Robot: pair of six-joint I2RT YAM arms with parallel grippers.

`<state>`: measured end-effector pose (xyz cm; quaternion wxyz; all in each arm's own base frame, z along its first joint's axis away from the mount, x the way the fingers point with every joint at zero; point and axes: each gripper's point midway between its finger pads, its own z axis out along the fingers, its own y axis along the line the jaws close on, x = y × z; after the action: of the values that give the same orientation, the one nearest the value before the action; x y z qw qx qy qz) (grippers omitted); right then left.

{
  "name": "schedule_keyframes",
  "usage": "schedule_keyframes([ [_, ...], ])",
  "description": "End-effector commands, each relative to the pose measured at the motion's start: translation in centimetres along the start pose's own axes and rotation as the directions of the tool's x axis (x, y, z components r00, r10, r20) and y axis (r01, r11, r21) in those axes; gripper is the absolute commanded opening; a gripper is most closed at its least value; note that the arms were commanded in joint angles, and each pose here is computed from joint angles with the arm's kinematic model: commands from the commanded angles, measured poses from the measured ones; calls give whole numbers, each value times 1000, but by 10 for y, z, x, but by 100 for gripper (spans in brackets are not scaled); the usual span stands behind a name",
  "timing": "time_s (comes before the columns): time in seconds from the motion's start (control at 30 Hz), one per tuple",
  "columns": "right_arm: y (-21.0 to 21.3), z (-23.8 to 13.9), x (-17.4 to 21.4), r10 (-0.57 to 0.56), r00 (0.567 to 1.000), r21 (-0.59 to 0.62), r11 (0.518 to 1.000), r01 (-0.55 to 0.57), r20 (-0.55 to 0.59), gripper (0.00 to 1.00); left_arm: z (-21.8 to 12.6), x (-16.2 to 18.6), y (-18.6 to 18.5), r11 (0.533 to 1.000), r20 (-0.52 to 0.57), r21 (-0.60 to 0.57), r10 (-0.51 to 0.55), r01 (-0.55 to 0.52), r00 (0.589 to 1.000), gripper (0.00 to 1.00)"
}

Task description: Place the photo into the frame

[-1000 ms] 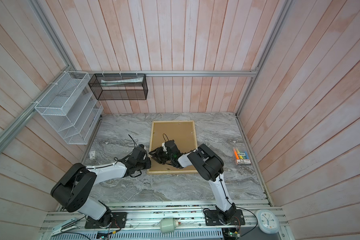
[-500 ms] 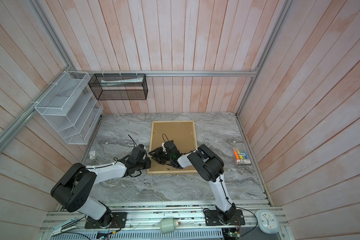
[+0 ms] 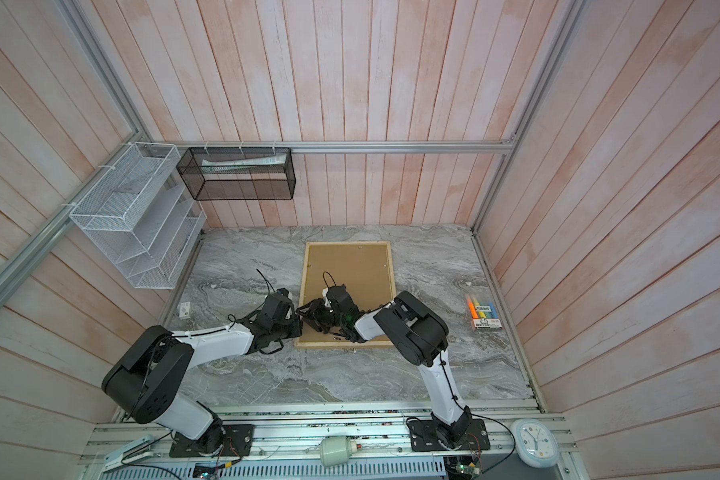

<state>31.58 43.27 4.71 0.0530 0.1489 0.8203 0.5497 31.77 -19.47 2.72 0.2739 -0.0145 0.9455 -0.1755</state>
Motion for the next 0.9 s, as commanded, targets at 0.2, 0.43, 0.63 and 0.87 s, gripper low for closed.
schedule_keyframes([
  [0.2, -63, 1, 11, 95, 995, 171, 981, -92, -8, 44, 4, 29, -25, 990, -113, 142, 19, -3, 993, 15],
  [0.43, -65, 4, -14, 69, 995, 183, 980, -81, 70, 44, 6, 31, -28, 987, -123, 161, 27, -6, 992, 14],
  [0.63, -67, 14, -26, 57, 993, 198, 977, -76, 100, 44, 5, 33, -34, 981, -131, 192, 49, -23, 990, 14],
  [0.87, -69, 20, -38, 59, 987, 206, 974, -90, 150, 44, 3, 32, -41, 972, -133, 230, 68, -36, 989, 13],
])
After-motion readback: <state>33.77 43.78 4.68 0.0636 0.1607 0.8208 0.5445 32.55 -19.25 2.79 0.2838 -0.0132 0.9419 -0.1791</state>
